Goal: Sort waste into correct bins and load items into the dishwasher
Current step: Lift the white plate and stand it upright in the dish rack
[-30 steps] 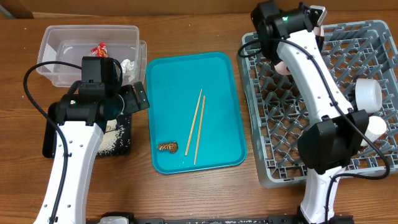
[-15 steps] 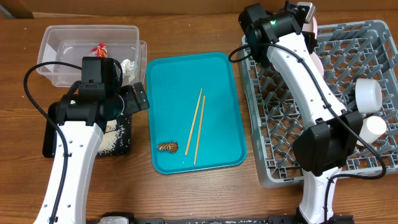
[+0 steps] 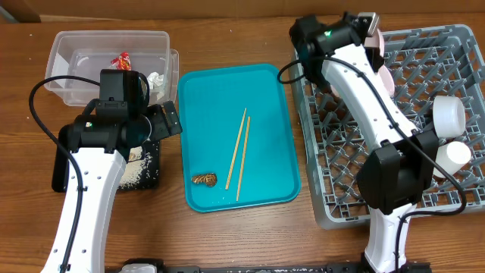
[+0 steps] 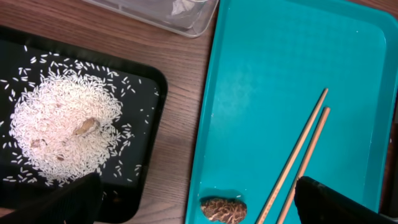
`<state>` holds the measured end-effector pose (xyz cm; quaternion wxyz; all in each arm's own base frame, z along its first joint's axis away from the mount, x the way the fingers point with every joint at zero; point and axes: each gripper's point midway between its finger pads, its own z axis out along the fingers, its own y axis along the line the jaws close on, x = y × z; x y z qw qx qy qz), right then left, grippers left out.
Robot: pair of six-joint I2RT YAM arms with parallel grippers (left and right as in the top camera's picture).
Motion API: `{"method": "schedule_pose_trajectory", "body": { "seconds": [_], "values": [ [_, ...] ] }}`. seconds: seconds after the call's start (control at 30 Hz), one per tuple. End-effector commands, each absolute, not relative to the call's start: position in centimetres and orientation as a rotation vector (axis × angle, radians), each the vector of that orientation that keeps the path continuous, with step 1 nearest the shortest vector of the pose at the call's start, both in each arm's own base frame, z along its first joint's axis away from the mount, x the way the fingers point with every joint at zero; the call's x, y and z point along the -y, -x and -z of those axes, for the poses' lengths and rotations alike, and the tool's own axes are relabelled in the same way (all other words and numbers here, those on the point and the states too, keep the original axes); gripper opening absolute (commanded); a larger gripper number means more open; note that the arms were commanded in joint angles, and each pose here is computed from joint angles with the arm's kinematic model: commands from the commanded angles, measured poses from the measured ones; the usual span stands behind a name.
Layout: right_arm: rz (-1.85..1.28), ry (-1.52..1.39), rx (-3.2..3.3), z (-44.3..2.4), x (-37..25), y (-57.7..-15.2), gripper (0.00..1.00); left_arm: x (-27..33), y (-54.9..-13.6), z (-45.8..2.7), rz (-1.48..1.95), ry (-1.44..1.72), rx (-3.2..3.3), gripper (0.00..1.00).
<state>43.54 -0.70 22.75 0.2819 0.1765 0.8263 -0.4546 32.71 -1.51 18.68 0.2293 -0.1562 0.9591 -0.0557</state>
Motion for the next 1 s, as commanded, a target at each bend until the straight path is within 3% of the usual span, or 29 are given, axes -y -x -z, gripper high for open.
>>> {"method": "schedule_pose_trajectory", "body": {
  "seconds": [0.0,0.33,0.37,0.47,0.57,0.8,0.87,0.97],
  "values": [
    [1.23,-0.458,-2.205,-22.1,0.1,-43.3,0.04,1.5,-33.0,-18.8,0.158,0.415,-2.64,1.0],
    [1.135,-0.429,-2.301,-20.4,-2.4,-42.8,0.04,1.5,-33.0,-18.8,0.159,0.415,-2.639,1.0],
    [1.132,-0.43,-2.304,-20.4,-2.4,-42.8,0.07,1.5,-33.0,-18.8,0.159,0.415,-2.639,1.0],
    [1.126,-0.436,-2.303,-20.5,-2.4,-42.7,0.36,1.5,-32.9,-18.8,0.158,0.415,-2.641,1.0],
    [1.098,-0.461,-2.285,-21.8,-2.1,-42.5,0.49,1.5,-32.9,-18.8,0.158,0.415,-2.642,1.0],
    [0.768,-0.466,-2.286,-28.2,-3.4,-42.1,0.5,1.5,-32.9,-18.8,0.159,0.416,-2.641,1.0],
    [0.482,-0.302,-2.402,-28.6,-6.4,-42.7,0.51,1.5,-32.9,-18.8,0.158,0.416,-2.641,1.0],
    [0.03,-0.045,-2.537,-28.1,-12.3,-42.3,0.64,1.5,-32.9,-18.8,0.159,0.416,-2.641,1.0]
  ]
}}
